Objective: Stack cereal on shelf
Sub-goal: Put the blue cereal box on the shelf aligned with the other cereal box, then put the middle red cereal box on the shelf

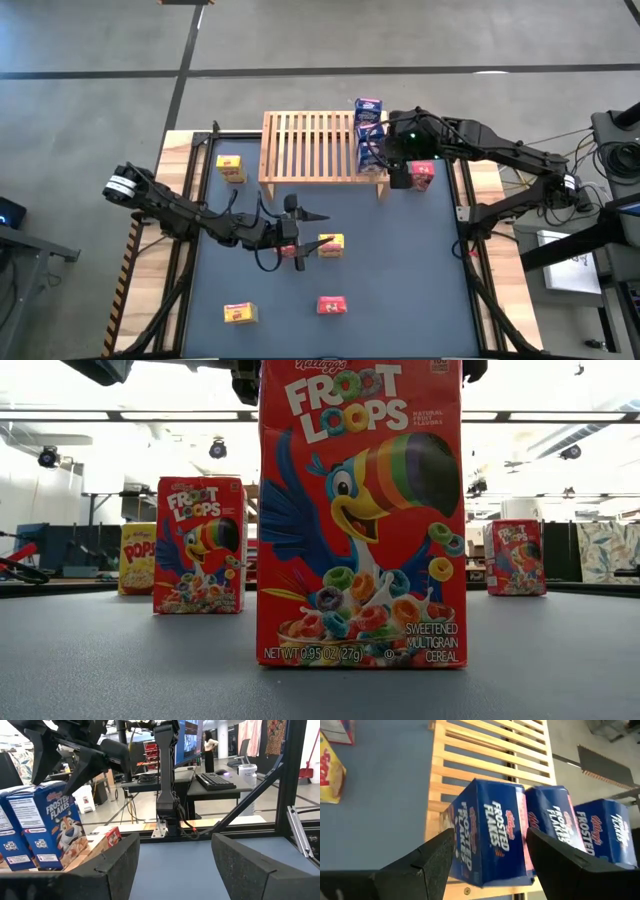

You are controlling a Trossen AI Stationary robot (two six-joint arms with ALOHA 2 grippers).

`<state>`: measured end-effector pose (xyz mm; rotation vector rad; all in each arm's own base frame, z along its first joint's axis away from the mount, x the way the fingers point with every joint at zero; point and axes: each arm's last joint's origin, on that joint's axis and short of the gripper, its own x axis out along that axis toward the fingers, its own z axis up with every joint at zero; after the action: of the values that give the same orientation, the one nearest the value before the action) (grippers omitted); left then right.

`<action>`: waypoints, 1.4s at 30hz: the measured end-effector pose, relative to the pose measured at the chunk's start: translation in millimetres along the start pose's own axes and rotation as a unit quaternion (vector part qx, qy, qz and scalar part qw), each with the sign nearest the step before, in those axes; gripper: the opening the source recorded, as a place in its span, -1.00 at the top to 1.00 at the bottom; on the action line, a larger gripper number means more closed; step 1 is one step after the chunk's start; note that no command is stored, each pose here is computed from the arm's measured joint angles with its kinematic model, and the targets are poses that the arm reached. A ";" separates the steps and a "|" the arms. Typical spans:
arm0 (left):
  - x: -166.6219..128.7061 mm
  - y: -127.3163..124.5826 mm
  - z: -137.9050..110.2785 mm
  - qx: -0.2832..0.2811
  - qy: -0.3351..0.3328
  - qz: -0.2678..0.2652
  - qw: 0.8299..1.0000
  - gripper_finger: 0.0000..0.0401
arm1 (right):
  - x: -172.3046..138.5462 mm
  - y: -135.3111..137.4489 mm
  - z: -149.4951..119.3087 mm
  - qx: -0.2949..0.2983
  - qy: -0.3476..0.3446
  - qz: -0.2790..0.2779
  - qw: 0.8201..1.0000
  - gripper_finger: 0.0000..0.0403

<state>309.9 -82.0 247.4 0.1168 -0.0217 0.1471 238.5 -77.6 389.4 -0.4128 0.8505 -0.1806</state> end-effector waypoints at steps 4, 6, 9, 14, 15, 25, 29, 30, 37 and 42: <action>0.1 0.2 -0.1 0.000 0.000 0.000 1.000 -0.15 | -2.4 -0.5 0.4 0.000 -0.001 0.000 1.000 -0.17; 0.1 0.2 -0.1 0.000 0.000 0.000 1.000 -0.15 | -4.7 -1.7 2.0 0.002 -0.005 -0.002 1.000 -0.17; 0.1 0.2 -0.1 0.000 0.001 0.000 1.000 -0.15 | -10.1 -3.4 3.8 0.006 -0.012 -0.006 1.000 -0.17; 0.2 0.2 -0.7 0.002 0.004 0.000 1.000 -0.15 | -23.8 -5.4 4.3 0.014 -0.024 -0.013 1.000 -0.17; 0.2 0.2 -0.7 0.002 0.004 0.000 1.000 -0.15 | -26.7 -5.6 3.9 0.018 -0.027 -0.015 0.999 -0.17; 0.2 0.3 -1.4 0.003 0.007 0.001 1.000 -0.15 | -62.9 -4.5 -10.2 0.079 -0.031 -0.057 0.995 -0.17; 0.3 0.6 -1.4 0.003 0.007 0.002 1.000 -0.15 | -76.0 -1.2 -17.1 0.121 -0.042 -0.050 0.991 -0.17; 0.4 0.8 -1.4 0.003 0.007 0.002 1.000 -0.15 | -77.9 0.2 -19.3 0.130 -0.045 -0.043 0.990 -0.17; 0.4 0.8 -1.4 0.003 0.007 0.002 1.000 -0.15 | -77.9 15.1 -40.2 0.156 -0.053 0.001 0.986 -0.17; 0.4 0.8 -1.4 0.003 0.007 0.002 1.000 -0.15 | -73.4 26.4 -59.1 0.170 -0.064 -0.002 0.983 -0.17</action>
<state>310.2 -81.0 246.1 0.1220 -0.0075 0.1527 145.7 -47.0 394.2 -0.1047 0.6758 -0.2941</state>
